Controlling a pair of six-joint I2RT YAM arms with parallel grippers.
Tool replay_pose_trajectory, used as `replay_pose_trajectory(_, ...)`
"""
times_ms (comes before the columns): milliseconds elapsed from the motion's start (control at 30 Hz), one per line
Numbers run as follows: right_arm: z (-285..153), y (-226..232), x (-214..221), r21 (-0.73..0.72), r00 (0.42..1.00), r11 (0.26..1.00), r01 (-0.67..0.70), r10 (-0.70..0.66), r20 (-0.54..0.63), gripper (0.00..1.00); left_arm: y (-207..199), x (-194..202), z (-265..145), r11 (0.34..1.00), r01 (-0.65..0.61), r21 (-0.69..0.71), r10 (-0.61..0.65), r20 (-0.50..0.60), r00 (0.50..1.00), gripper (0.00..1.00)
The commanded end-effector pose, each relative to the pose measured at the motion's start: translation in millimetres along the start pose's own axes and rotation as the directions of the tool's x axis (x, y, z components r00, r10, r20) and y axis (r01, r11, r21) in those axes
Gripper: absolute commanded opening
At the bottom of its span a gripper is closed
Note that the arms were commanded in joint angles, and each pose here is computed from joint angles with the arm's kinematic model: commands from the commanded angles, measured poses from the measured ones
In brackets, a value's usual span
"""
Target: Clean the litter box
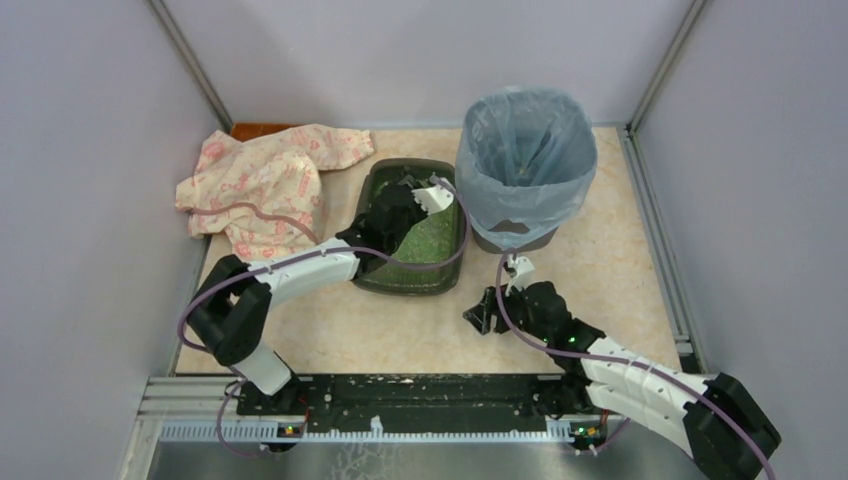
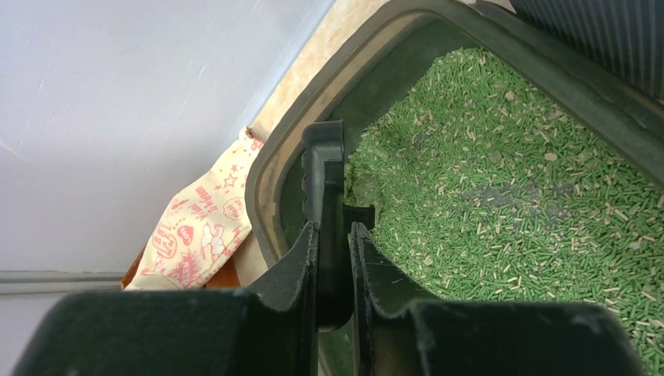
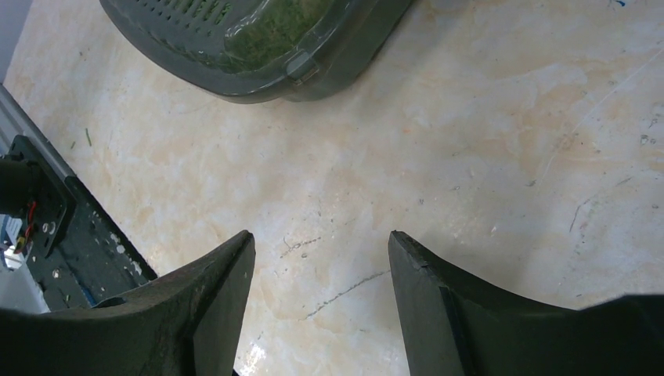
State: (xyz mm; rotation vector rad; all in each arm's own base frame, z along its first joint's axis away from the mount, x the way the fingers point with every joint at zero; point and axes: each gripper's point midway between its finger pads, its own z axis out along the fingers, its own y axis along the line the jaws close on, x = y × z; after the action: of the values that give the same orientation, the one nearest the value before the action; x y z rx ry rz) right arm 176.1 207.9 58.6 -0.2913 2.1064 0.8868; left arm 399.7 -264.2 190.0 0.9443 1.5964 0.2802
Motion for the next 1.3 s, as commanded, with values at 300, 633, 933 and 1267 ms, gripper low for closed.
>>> replay_pose_trajectory(300,1,4,-11,-0.01,0.999,1.0,0.018,-0.018,0.043,0.64,-8,3,9,1.0,-0.029,0.012,0.029,-0.026,0.999,0.0)
replay_pose_trajectory(633,1,2,-10,-0.003,0.999,1.0,0.017,-0.017,0.04,0.64,-38,5,10,0.988,0.086,0.132,-0.08,-0.046,0.996,0.0)
replay_pose_trajectory(933,2,2,-10,-0.004,0.999,1.0,0.02,-0.02,0.038,0.64,-49,-30,5,0.939,0.234,0.252,-0.239,-0.013,0.971,0.0)
replay_pose_trajectory(1267,3,2,-9,-0.005,0.999,1.0,0.022,-0.022,0.034,0.64,1,-40,-7,0.949,0.301,0.097,-0.293,-0.091,0.952,0.0)
